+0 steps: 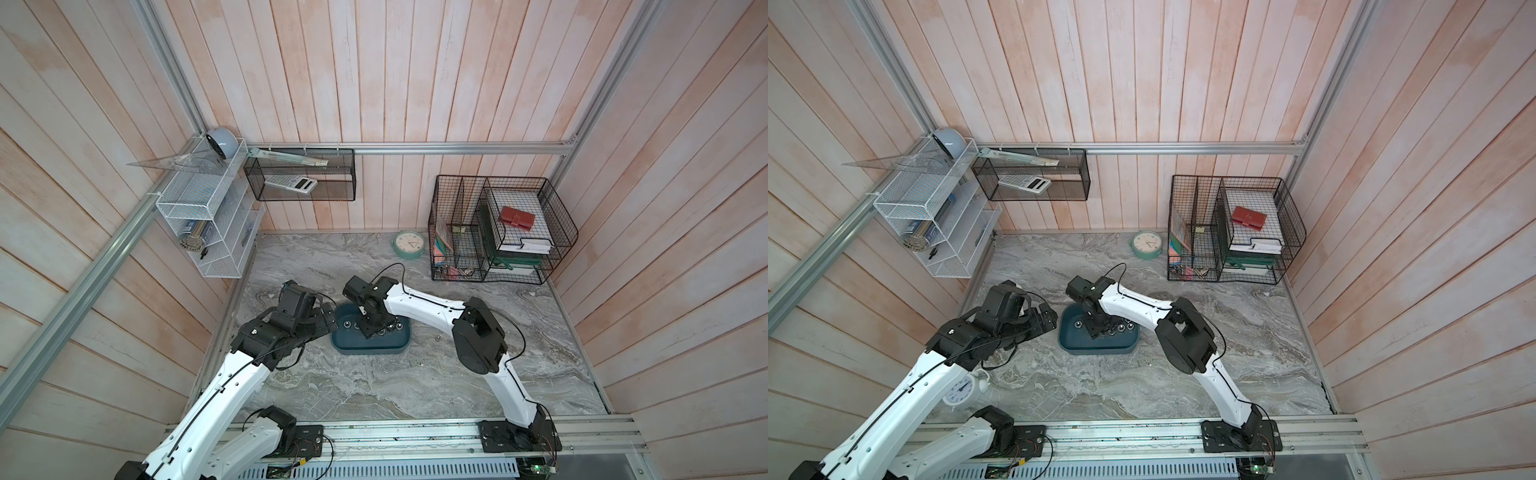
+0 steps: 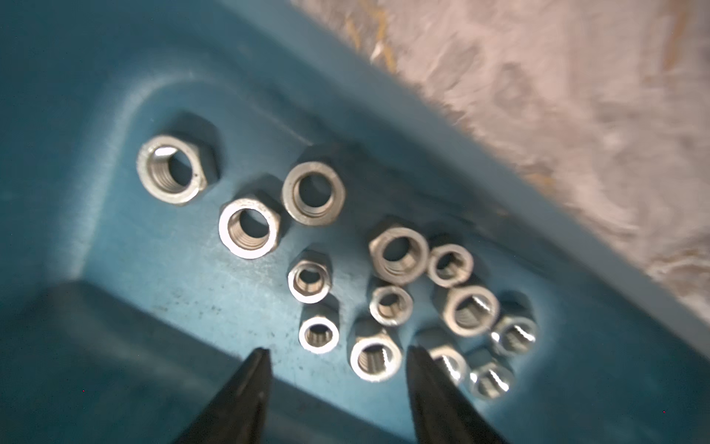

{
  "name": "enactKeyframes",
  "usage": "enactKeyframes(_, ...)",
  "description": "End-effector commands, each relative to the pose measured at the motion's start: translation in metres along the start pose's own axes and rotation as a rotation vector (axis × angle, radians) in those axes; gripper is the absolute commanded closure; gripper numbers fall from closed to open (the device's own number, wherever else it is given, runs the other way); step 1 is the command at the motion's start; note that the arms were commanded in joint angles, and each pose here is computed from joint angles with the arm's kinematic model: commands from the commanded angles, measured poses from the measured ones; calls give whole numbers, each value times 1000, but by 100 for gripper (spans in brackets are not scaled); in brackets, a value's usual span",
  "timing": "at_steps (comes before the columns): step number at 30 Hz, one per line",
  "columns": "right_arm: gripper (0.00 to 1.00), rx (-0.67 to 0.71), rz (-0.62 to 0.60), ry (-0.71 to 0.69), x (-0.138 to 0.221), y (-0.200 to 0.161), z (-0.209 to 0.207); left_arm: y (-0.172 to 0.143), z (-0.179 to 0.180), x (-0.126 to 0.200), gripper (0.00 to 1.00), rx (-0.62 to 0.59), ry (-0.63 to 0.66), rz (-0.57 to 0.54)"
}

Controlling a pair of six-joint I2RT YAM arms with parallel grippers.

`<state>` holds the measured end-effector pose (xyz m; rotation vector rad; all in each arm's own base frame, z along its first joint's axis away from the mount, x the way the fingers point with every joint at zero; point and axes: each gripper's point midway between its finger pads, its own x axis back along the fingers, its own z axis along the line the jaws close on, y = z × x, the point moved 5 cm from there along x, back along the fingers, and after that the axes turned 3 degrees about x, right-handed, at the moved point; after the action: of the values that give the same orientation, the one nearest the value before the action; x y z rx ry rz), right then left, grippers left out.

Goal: Put the nuts on the desktop into the storage box
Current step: Place the nut in the storage box, then pick up the nut from the center of the board.

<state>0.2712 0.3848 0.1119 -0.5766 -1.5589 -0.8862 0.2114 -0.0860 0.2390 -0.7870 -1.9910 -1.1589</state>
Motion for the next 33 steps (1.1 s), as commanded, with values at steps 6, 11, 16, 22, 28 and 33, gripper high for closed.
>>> enactKeyframes(6, 11, -97, -104, -69, 53, -2, -38, 12, -23, -9, 0, -33, -87, 6)
enactKeyframes(11, 4, -161, -119, -102, 64, -13, -58, 16, -38, -20, 0, -49, -131, 31)
enactKeyframes(16, 2, -239, -126, -129, 71, -30, -82, 21, -55, -33, 0, -67, -173, 58)
enactKeyframes(22, 2, -345, -124, -179, 76, -54, -112, 23, -78, -47, 0, -119, -205, 95)
enactKeyframes(28, 3, -444, -87, -238, 67, -81, -142, 19, -99, -61, 0, -173, -233, 147)
enactKeyframes(33, 10, -517, -49, -234, 52, -98, -161, 18, -107, -67, 0, -197, -243, 169)
